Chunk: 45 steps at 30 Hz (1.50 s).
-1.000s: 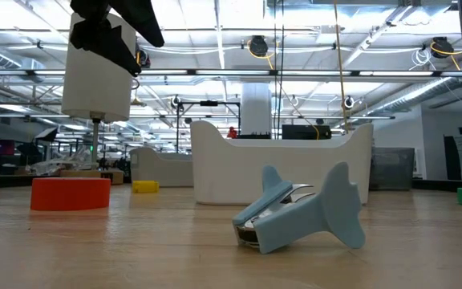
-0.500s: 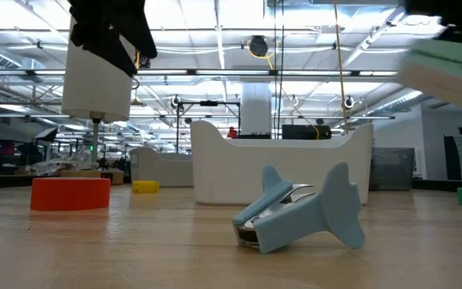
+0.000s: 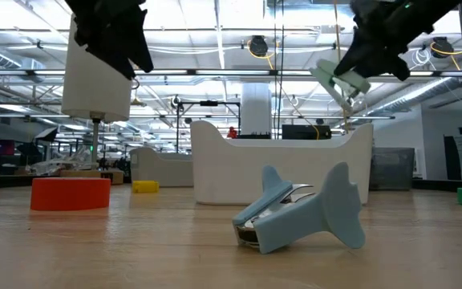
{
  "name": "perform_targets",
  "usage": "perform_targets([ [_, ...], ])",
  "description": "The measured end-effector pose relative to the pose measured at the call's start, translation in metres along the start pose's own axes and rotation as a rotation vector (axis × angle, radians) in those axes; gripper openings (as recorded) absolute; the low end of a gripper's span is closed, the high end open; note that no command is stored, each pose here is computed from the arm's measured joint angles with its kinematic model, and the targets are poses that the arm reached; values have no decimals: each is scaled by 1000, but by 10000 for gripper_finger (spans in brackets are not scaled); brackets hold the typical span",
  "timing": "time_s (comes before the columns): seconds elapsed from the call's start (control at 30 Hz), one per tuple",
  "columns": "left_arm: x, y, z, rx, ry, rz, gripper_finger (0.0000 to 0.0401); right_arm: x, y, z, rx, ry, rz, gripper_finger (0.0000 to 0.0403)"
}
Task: Pick and place Stapler, Stapler remover, tape
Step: Put the green stapler into the black bin
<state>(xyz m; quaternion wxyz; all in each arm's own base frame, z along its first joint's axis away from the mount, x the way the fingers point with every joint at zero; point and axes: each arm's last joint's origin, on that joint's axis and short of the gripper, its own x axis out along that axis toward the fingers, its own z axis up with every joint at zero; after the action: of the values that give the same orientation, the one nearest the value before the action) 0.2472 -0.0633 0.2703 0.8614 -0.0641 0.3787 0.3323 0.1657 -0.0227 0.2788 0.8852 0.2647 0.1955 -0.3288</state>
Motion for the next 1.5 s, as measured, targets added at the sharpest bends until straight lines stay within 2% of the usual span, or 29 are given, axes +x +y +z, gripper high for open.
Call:
perform_targets([
  [0.17,10,1,-15,-65,-25,4,365,8,-20,17,76,-103,-149,117],
  [0.43,13,17,-36,-137,-149,-134,365,21,-49,31,165,-131,-323,117],
  [0.7,21,50,-53,-138,-253,-368,365,47,-70,31,217,13,-390,117],
  [1.03,37,68,-58,-87,-369,-568,365,52,-94,33,309,33,-522,117],
  [1.27,45,75,-55,-60,-364,-617,365,53,-105,27,322,133,-572,117],
  [1.5,46,76,-55,-49,-354,-652,365,71,-109,21,307,222,-604,117],
])
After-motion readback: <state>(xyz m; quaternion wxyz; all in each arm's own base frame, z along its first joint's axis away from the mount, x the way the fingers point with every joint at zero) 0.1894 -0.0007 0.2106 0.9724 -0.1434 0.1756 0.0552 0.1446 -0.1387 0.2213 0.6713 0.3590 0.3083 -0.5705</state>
